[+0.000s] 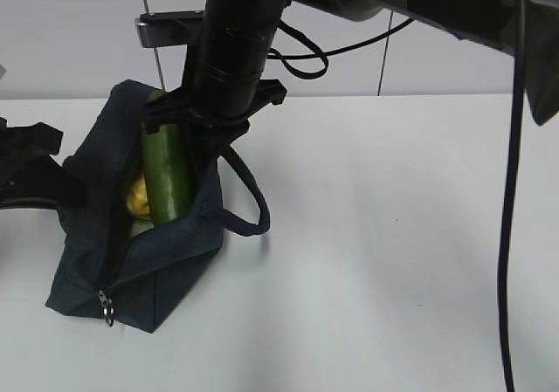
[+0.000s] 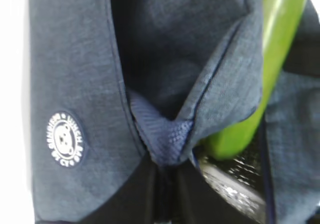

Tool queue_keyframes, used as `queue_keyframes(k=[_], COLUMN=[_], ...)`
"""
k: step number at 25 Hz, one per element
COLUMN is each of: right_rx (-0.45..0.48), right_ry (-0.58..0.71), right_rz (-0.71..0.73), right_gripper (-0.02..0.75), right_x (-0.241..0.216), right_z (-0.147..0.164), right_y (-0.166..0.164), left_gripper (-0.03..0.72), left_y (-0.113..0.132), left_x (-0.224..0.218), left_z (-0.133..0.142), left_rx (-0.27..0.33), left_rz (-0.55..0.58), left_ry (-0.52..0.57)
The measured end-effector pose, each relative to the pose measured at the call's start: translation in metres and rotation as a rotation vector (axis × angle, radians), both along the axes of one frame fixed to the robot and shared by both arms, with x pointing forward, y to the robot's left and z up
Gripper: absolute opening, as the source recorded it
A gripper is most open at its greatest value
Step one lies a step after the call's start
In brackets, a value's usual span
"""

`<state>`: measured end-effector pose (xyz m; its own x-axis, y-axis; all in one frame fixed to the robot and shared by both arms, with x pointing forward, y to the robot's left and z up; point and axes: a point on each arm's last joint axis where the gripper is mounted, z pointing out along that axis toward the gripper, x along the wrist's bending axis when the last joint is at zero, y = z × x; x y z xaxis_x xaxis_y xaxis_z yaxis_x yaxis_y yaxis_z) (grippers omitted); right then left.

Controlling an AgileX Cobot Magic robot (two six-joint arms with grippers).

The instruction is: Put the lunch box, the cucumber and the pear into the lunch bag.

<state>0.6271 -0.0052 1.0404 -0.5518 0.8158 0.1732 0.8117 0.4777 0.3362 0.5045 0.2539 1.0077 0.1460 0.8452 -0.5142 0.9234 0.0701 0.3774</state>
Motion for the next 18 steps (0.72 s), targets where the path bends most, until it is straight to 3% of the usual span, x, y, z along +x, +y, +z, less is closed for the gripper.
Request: queue_keyframes(k=[5,12,18], right_rx=[-0.060,-0.030,-0.101], right_ry=[-0.086,-0.163,-0.108], right_rz=[-0.003,-0.027,-0.024], right_gripper=[0.010,0.007,0.006], right_x=[-0.001,-0.013,-0.023], right_z=[0.018,0.066,0.050], right_y=[-0.010,-0.032,-0.042], left_gripper=[0.001,0.001,0.001], left_y=[-0.005,-0.011,-0.025], left_x=[-0.004,-0.010,-0.015], left_z=[0.009,0.030,0.033], left_rx=[-0.065,-0.154,-0.180], left_rz=[-0.030,-0.013,-0.069], left_ry=[-0.020,-0.100,-0.095])
